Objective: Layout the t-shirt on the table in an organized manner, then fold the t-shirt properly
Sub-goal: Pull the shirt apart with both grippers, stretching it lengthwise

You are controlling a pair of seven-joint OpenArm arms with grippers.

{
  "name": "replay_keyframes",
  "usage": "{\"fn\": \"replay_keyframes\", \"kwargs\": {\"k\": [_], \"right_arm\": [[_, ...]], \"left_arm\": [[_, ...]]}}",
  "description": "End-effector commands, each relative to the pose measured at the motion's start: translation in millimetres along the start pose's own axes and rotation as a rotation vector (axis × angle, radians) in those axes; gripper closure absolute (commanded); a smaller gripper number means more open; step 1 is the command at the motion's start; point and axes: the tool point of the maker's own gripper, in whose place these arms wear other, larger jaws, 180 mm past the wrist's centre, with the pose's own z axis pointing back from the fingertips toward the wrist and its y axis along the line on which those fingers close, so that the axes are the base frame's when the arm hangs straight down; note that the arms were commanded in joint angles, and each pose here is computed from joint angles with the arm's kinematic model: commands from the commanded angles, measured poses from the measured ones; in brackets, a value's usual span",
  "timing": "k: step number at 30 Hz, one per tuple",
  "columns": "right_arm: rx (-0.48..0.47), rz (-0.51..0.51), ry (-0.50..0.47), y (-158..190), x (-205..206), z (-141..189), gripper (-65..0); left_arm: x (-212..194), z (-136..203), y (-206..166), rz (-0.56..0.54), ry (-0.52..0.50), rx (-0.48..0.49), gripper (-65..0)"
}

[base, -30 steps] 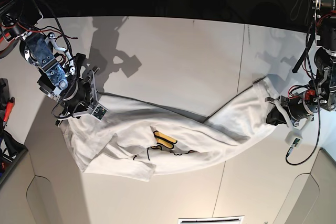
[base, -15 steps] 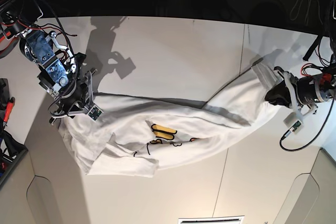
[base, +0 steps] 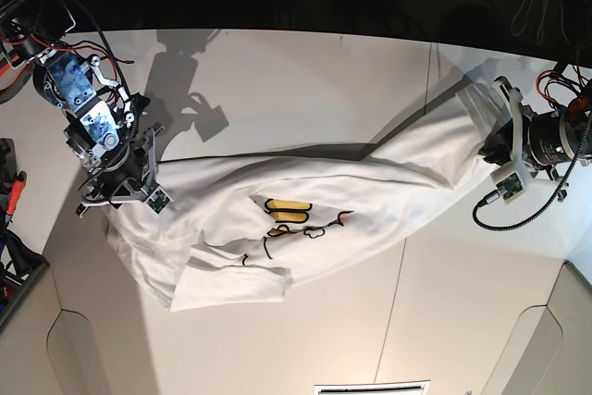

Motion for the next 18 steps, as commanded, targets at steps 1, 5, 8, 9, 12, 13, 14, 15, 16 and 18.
{"fn": "replay_keyframes", "kwargs": {"k": [1, 5, 8, 9, 12, 13, 14, 15, 16, 18], "right_arm": [[-0.063, -0.018, -0.007, -27.0, 2.5, 0.1, -12.7], [-0.109, -0.084, 0.002, -51.5, -2.6, 0.4, -6.6], [-0.120, -0.168, 0.000, -64.9, -6.7, 1.0, -5.4], [-0.119, -0.197, 0.000, -67.7, -8.0, 1.1, -5.4], [-0.116, -0.244, -0.001, -71.7, -10.2, 1.4, -5.4], [-0.115, -0.247, -0.001, -71.5, -10.2, 1.3, -5.4], [-0.114, -0.247, -0.001, -71.1, -10.2, 1.3, -5.4], [-0.113, -0.247, -0.001, -70.3, -10.3, 1.3, -5.4], [-0.111, -0.248, -0.001, -69.2, -10.0, 1.2, -5.4], [-0.106, -0.255, -0.002, -67.8, -9.2, 1.0, -5.4]], "left_arm": [[4.4, 6.7, 16.0, -0.055, -0.005, 0.054, 0.0], [-4.6, 7.9, 47.3, -0.162, 0.028, 0.214, 0.0], [-7.5, 10.8, 71.6, -0.195, 0.026, 0.333, 0.0], [-9.2, 11.5, 78.6, -0.197, 0.030, 0.359, 0.0], [-11.2, 13.9, 100.4, -0.182, 0.039, 0.414, 0.0], [-11.6, 14.3, 107.1, -0.172, 0.040, 0.425, 0.0], [-11.0, 14.5, 112.5, -0.154, 0.034, 0.430, 0.0], [-9.4, 14.2, 116.0, -0.135, 0.020, 0.429, 0.0], [-7.8, 14.2, 119.1, -0.118, 0.008, 0.430, 0.0], [-4.1, 13.8, 120.8, -0.098, -0.011, 0.420, -10.1]]}}
